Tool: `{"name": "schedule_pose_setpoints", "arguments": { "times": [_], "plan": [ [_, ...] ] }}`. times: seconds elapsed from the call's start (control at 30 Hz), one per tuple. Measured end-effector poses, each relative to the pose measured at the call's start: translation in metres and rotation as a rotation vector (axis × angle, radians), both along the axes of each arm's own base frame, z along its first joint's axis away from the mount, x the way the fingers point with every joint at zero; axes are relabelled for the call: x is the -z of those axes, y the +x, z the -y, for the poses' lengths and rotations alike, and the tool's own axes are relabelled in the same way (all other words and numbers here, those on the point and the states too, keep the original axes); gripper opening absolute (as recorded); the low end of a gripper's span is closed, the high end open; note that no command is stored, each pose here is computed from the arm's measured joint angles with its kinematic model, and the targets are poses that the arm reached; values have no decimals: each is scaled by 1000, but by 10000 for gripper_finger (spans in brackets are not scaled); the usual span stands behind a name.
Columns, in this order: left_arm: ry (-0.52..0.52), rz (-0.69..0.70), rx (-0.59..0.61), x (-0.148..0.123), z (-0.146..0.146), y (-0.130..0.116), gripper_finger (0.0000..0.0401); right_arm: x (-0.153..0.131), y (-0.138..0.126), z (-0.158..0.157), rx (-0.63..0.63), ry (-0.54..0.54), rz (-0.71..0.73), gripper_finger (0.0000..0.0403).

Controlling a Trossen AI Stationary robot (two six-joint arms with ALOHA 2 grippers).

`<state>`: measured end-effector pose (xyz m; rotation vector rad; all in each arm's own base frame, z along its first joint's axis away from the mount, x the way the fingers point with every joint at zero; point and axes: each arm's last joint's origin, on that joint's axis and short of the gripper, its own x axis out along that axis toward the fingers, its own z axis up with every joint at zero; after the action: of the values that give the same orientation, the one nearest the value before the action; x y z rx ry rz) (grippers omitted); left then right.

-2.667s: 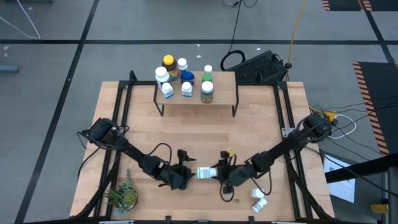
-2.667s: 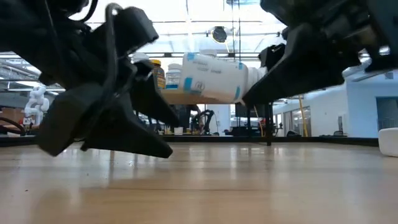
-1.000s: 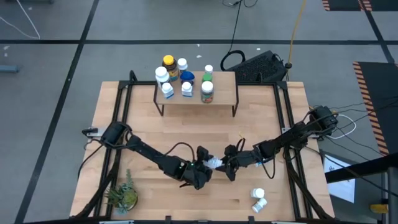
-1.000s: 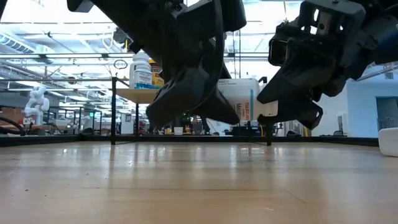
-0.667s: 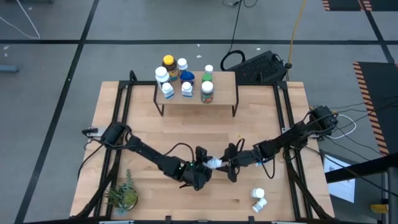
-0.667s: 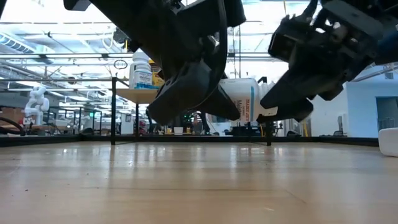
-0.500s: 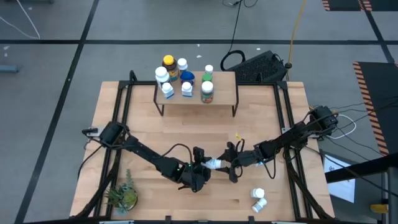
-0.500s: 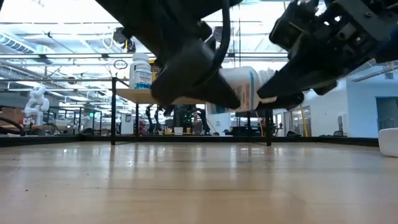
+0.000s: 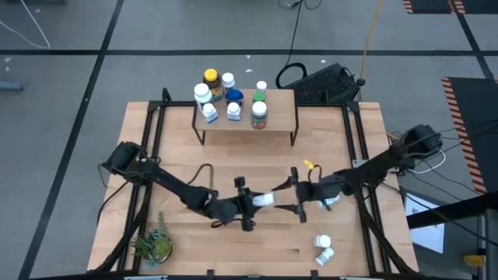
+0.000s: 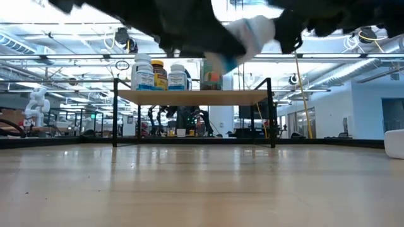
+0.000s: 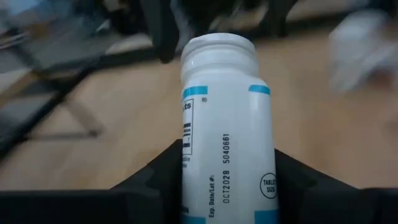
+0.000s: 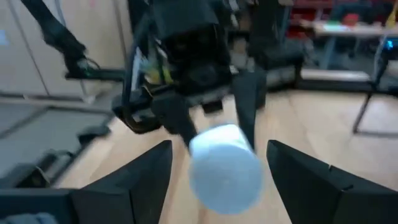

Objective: Pick and place medicine bottles onto shelf by color
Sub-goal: Put the white blue medicine bottle on the shelf

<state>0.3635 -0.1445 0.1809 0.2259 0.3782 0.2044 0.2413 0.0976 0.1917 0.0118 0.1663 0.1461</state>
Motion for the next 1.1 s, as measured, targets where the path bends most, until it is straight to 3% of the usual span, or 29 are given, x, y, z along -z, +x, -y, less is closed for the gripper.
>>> {"name": "schedule_pose_setpoints", "arguments": {
  "times": [0.17,0.3,0.53,0.9,1.1],
  "plan": [
    [-163,346,185,15,-18,-14,155,-11,-23,-5,-64,38,198,256],
    [-228,523,268,21,-29,-20,162,-10,-29,-6,-79,52,275,257],
    [-165,503,328,35,-22,-2,156,-10,-10,-15,-48,-6,317,257],
    [-172,570,423,21,-11,12,156,-3,3,-23,-61,-5,295,255],
    [-171,562,427,22,-10,12,166,-4,2,-25,-86,1,310,211]
  ]
}}
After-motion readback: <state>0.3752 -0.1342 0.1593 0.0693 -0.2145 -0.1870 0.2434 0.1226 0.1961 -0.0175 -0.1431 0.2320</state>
